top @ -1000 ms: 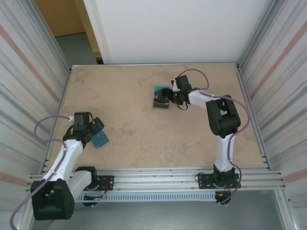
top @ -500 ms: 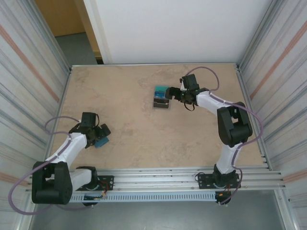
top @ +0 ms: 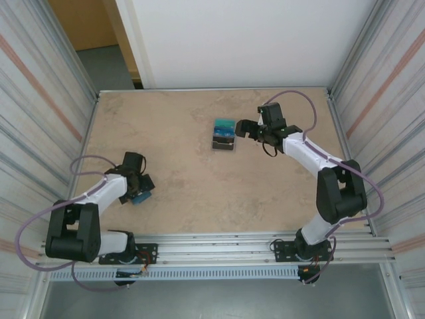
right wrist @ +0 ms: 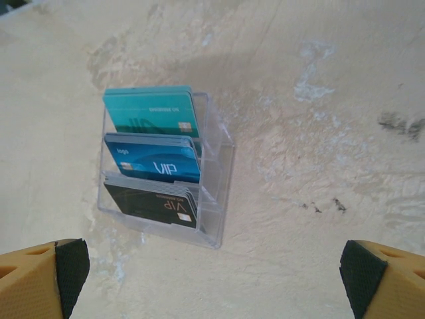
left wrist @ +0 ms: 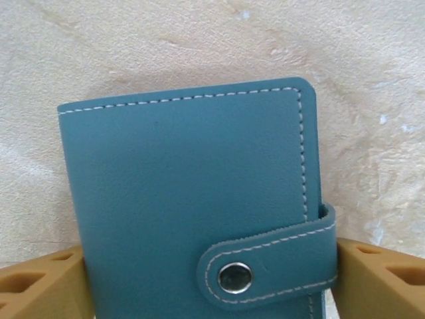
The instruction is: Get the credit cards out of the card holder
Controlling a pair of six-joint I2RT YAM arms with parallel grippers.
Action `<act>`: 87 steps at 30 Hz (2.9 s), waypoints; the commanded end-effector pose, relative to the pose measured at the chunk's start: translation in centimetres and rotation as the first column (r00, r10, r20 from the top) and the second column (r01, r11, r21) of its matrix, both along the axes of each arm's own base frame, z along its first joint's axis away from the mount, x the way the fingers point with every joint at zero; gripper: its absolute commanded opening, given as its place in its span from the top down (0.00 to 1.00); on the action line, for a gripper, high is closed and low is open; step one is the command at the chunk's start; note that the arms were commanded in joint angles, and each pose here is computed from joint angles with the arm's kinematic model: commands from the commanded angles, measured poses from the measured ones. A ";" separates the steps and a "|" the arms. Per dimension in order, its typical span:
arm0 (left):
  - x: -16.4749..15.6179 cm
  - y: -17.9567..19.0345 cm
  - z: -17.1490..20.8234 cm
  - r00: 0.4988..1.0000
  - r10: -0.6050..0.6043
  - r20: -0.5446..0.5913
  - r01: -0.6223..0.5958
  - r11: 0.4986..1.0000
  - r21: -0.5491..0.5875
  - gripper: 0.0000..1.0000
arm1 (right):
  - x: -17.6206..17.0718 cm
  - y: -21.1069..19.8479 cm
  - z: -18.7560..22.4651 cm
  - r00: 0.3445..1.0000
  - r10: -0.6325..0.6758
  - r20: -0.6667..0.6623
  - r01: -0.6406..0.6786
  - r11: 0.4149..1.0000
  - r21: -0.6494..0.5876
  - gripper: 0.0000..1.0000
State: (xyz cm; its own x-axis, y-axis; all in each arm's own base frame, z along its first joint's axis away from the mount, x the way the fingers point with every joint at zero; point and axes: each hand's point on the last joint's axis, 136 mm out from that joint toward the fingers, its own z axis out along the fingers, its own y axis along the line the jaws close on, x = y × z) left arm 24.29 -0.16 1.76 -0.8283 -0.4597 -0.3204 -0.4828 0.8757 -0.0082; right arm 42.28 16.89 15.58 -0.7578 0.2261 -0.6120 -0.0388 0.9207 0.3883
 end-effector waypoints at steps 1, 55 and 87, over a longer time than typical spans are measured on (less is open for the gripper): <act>0.6 0.2 0.4 1.000 -0.001 -0.003 0.001 0.999 0.039 0.19 | -1.1 -1.1 1.7 0.998 -0.048 0.029 0.048 0.999 -0.014 0.01; 4.5 -23.8 16.6 0.271 -0.649 0.711 0.820 0.542 0.183 0.28 | -11.2 20.1 3.6 0.873 0.478 -0.094 -0.381 0.792 0.478 0.47; 2.6 -24.6 23.5 0.322 -0.380 0.867 0.935 0.273 -0.227 0.21 | -13.2 12.2 12.5 0.731 0.661 0.169 -0.628 0.554 0.546 0.90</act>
State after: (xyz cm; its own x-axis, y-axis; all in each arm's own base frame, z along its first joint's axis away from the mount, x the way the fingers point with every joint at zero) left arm 28.37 -22.68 20.99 -0.6826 -0.1249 -0.7200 0.5367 0.5830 -0.6100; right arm 31.73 28.68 25.76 -0.8837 0.0303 -0.4671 -0.4128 0.4200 0.8082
